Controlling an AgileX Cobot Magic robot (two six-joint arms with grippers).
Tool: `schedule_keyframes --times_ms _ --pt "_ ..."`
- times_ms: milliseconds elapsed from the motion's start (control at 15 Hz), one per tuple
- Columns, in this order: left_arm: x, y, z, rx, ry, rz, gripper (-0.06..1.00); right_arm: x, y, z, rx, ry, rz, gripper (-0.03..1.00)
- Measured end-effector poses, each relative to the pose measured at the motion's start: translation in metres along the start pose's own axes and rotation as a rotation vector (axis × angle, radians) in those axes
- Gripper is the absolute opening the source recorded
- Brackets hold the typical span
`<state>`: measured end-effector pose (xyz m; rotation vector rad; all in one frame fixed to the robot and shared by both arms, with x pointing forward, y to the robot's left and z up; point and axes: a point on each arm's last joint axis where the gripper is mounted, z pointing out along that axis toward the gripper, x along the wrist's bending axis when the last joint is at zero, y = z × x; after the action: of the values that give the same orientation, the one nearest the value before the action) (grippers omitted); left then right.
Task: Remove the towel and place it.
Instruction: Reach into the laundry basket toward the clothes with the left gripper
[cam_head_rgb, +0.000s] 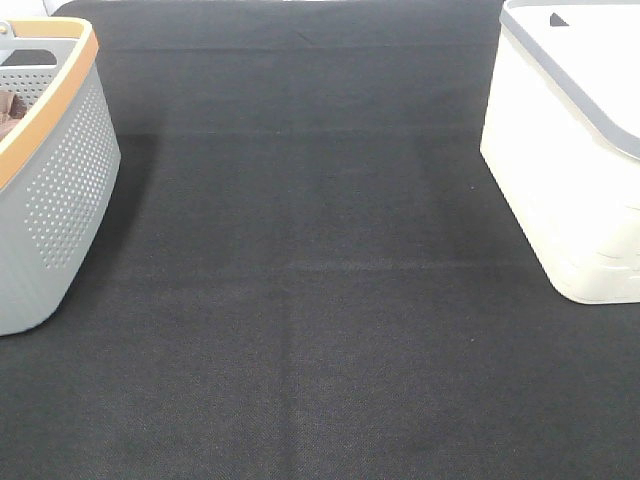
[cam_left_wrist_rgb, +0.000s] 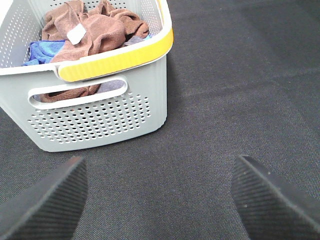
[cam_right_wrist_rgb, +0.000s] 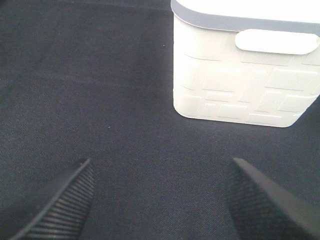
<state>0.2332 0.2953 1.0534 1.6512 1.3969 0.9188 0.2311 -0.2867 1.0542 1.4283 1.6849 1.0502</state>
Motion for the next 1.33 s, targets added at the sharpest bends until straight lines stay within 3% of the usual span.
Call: schedule_keyframes --times_ms 1333 --pt "-0.0003 0.0 0.0 0.0 -0.003 -0.002 0.76 0.0 0.0 0.0 0.0 0.0 0.0 0.7"
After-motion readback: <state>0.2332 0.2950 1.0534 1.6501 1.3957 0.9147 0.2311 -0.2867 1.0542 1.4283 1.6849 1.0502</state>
